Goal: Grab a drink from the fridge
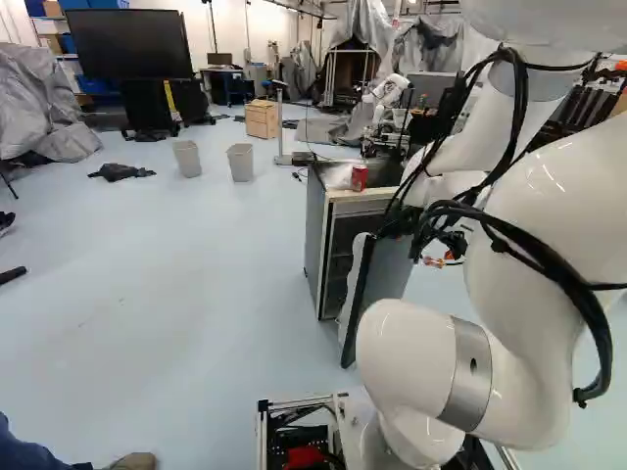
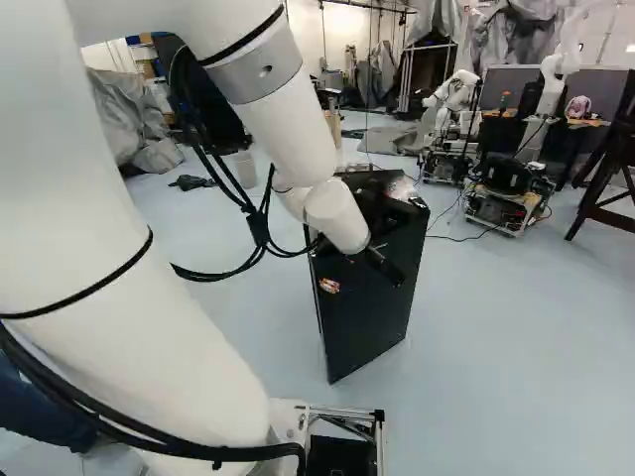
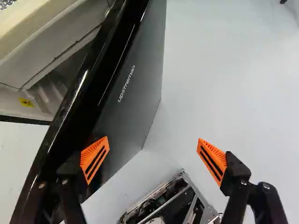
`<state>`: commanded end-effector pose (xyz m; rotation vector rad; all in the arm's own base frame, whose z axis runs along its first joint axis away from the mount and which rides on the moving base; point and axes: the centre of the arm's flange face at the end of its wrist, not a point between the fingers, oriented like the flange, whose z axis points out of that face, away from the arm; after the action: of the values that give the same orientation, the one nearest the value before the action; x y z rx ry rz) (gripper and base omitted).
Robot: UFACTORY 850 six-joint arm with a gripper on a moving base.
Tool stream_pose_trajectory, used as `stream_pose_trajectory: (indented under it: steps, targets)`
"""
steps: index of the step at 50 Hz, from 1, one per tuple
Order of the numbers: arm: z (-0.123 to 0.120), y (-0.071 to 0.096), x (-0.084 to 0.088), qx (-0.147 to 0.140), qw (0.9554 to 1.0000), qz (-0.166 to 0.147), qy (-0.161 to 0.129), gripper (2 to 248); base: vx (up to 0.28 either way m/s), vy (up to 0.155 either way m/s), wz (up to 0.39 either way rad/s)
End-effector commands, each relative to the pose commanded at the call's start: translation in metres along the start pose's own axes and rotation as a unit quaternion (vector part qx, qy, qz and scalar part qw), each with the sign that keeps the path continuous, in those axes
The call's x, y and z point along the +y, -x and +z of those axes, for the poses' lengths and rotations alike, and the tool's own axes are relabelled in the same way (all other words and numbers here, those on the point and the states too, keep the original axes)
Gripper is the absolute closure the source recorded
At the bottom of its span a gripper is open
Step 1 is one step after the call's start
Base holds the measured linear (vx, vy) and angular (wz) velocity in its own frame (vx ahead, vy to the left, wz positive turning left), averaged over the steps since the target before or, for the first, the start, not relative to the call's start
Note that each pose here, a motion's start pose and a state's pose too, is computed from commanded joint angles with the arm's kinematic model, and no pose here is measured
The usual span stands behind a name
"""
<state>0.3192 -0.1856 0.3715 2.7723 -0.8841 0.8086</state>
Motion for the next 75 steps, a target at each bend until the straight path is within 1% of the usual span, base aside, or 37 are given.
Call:
stream_pose_trajectory:
  steps: [37, 75]
  targets:
    - [0.006, -0.008, -0.037, -0.002, 0.9989, -0.04, -0.025, 3, 0.0, 0.0, 0.0]
    - [0.017, -0.022, -0.083, -0.002, 0.9952, -0.083, -0.052, 3, 0.0, 0.0, 0.0]
